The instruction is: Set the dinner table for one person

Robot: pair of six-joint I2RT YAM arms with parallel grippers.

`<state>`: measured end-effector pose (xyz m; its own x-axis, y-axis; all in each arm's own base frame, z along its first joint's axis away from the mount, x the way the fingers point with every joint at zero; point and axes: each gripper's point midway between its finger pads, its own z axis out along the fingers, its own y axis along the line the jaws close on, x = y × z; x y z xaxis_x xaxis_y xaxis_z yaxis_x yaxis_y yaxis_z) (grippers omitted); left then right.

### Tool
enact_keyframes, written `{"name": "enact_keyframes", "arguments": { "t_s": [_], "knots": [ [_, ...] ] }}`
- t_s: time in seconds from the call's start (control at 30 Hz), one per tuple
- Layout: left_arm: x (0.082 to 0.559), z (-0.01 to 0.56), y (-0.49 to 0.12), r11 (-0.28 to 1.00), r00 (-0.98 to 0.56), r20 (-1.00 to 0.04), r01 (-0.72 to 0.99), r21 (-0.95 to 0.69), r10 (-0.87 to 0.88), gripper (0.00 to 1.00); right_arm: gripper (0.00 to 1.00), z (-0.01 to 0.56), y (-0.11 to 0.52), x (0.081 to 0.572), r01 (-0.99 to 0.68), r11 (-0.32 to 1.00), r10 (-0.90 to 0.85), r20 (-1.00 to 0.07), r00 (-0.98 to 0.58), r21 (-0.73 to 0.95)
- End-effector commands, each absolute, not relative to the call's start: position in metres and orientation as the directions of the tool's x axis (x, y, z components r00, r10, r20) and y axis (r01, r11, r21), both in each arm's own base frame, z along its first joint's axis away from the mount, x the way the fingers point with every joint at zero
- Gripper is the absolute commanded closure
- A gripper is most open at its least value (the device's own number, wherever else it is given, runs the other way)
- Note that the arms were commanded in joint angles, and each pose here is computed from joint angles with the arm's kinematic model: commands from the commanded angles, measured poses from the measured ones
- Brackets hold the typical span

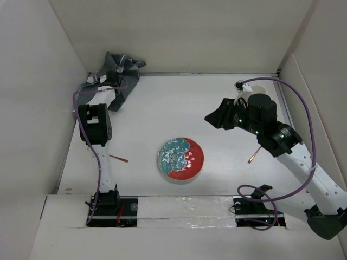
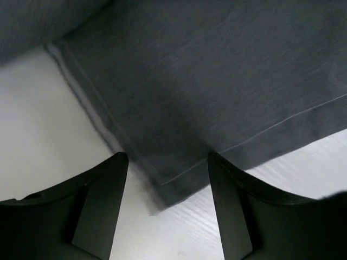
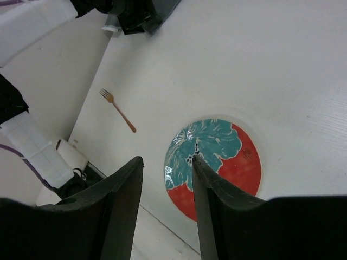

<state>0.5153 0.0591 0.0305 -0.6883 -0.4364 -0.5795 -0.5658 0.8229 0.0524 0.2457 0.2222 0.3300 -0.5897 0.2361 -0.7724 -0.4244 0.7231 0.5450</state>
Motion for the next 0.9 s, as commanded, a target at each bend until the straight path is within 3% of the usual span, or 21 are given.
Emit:
{"name": "enact_keyframes", "arguments": {
  "t_s": [0.0,0.07,0.1,0.13,0.2,0.47,0.53,0.57,0.6,0.63,0.7,0.73,0.77,0.8,0.83,0.87],
  "knots": [
    [0.525,0.027,0.062,0.820,-0.704,-0.556,-0.569,0.069,-0.442,0.43,0.53,0.333,0.226,0.244,-0.431,0.714,0.246,-0.774,-0.584,0.552],
    [0.524,0.005,0.045,0.842,-0.745,-0.506,-0.536,0.065,-0.435,0.53,0.53,0.333,0.224,0.246,-0.424,0.720,0.250,-0.776,-0.579,0.549],
    [0.524,0.002,0.039,0.845,-0.747,-0.503,-0.531,0.057,-0.436,0.82,0.53,0.333,0.223,0.246,-0.422,0.723,0.252,-0.777,-0.577,0.548],
    [0.526,0.005,0.028,0.860,-0.750,-0.508,-0.509,0.034,-0.424,0.94,0.53,0.334,0.221,0.247,-0.411,0.730,0.260,-0.778,-0.572,0.546],
    [0.527,0.003,-0.017,0.898,-0.777,-0.479,-0.436,-0.059,-0.409,1.00,0.53,0.336,0.219,0.249,-0.405,0.735,0.270,-0.783,-0.561,0.544],
    [0.534,0.069,-0.221,0.919,-0.816,-0.501,-0.088,-0.384,-0.287,1.00,0.53,0.346,0.207,0.271,-0.370,0.766,0.296,-0.799,-0.524,0.526],
    [0.538,0.105,-0.271,0.904,-0.794,-0.558,0.027,-0.428,-0.240,1.00,0.53,0.346,0.210,0.273,-0.378,0.761,0.291,-0.797,-0.529,0.528],
    [0.540,0.118,-0.278,0.906,-0.783,-0.577,0.043,-0.422,-0.232,0.94,0.48,0.346,0.209,0.276,-0.373,0.762,0.293,-0.796,-0.530,0.529],
    [0.542,0.137,-0.284,0.904,-0.771,-0.595,0.061,-0.424,-0.227,0.64,0.45,0.346,0.211,0.278,-0.373,0.762,0.291,-0.795,-0.533,0.530],
    [0.540,0.153,-0.283,0.900,-0.758,-0.610,0.071,-0.430,-0.231,0.52,0.43,0.341,0.213,0.280,-0.367,0.764,0.284,-0.787,-0.548,0.531],
    [0.535,0.156,-0.264,0.906,-0.746,-0.618,0.046,-0.422,-0.250,0.37,0.39,0.330,0.215,0.282,-0.356,0.769,0.272,-0.776,-0.570,0.531],
    [0.530,0.196,-0.252,0.896,-0.696,-0.661,0.060,-0.441,-0.279,0.37,0.42,0.322,0.218,0.283,-0.355,0.768,0.263,-0.768,-0.583,0.533],
    [0.530,0.203,-0.232,0.897,-0.672,-0.673,0.031,-0.442,-0.308,0.37,0.67,0.318,0.220,0.285,-0.356,0.765,0.263,-0.765,-0.588,0.537],
    [0.522,0.191,-0.217,0.902,-0.670,-0.671,0.004,-0.432,-0.318,0.40,0.81,0.311,0.221,0.285,-0.346,0.764,0.267,-0.755,-0.599,0.544],
    [0.513,0.223,-0.203,0.898,-0.620,-0.707,0.009,-0.440,-0.340,0.42,0.93,0.300,0.223,0.285,-0.336,0.766,0.259,-0.742,-0.619,0.548],
    [0.509,0.223,-0.189,0.903,-0.603,-0.716,-0.017,-0.429,-0.352,0.44,1.00,0.295,0.223,0.291,-0.326,0.766,0.269,-0.736,-0.621,0.555]
  ]
}}
